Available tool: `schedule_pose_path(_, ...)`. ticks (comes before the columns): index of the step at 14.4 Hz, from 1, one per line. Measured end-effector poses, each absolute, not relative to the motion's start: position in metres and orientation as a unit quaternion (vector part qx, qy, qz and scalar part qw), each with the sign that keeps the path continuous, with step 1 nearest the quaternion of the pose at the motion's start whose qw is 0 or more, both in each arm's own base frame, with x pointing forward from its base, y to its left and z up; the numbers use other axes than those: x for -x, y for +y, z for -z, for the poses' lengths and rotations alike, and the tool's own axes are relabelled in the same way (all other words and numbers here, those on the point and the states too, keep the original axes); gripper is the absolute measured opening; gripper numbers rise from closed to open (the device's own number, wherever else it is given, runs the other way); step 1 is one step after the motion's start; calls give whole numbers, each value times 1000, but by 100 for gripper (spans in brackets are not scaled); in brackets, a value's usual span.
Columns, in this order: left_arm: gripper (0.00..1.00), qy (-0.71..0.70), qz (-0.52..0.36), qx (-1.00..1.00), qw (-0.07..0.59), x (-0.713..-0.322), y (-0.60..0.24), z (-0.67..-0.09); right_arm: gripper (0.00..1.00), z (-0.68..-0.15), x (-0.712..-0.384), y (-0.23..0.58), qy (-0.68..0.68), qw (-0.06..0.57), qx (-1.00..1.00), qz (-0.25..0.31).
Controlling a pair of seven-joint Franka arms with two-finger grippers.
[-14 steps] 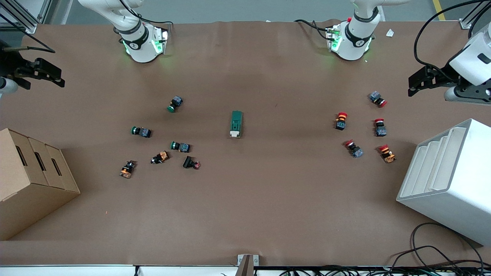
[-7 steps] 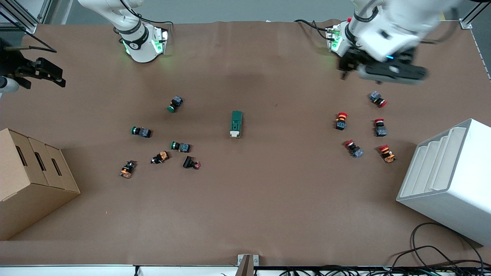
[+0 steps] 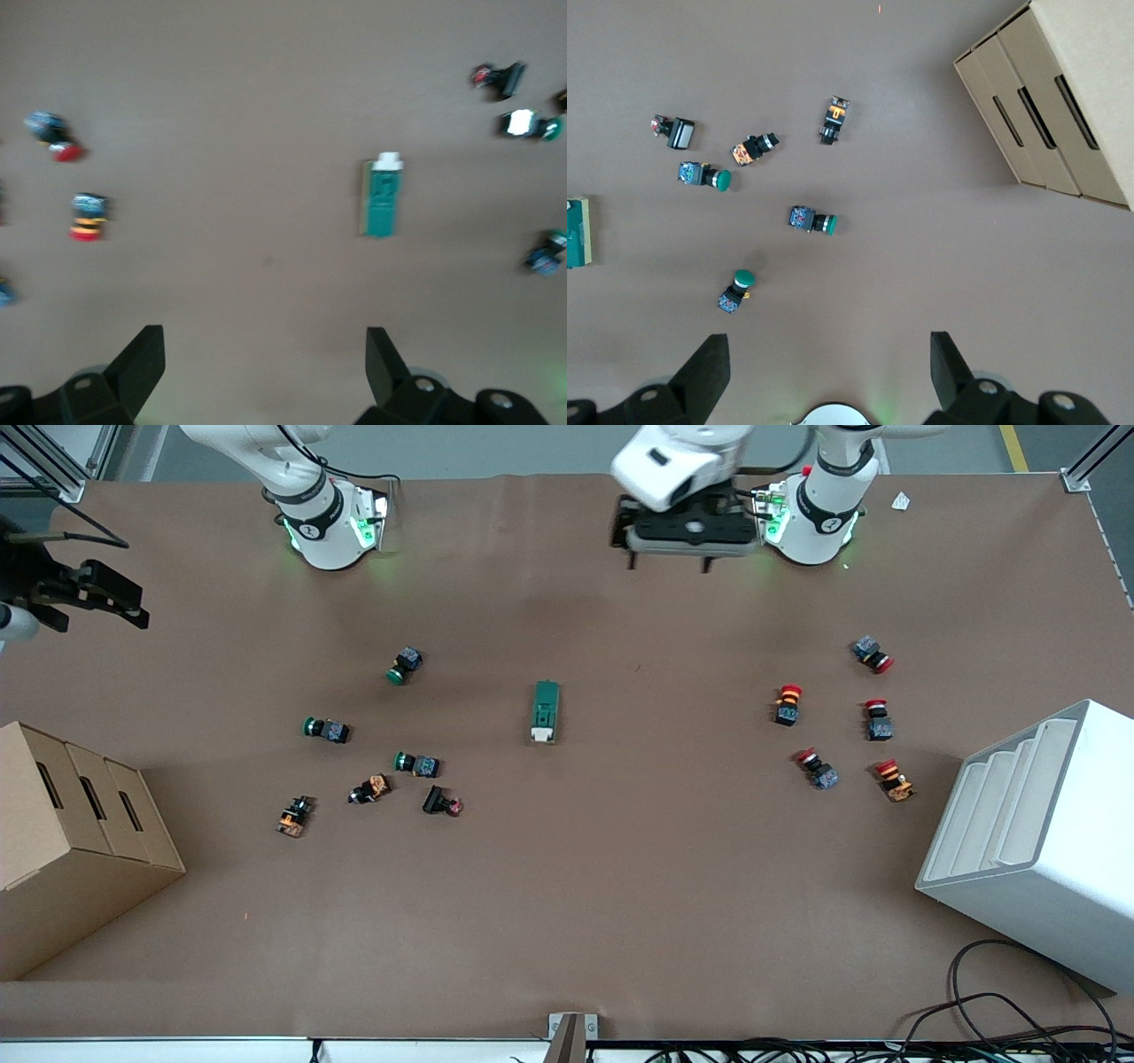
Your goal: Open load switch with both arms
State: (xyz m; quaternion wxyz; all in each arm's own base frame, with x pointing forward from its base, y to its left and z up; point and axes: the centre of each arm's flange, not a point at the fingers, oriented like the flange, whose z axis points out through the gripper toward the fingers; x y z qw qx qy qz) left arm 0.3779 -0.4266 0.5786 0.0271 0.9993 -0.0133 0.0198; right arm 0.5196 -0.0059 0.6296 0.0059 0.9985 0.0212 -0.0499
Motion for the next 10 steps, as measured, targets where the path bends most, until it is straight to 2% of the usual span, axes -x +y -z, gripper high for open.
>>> schedule_pose_path(4, 100, 11, -79, -997, -6, -328, -475, -511, 100, -572, -555, -6, 20, 7, -996, 90)
schedule_pose_path(7, 100, 40, -140, -989, -31, -305, -507, -461, 100, -526, -582, -6, 21, 10, -993, 120)
schedule_pose_path(10, 100, 39, -201, -978, -44, -292, -538, -396, 100, -512, -597, 9, 20, 13, -993, 114)
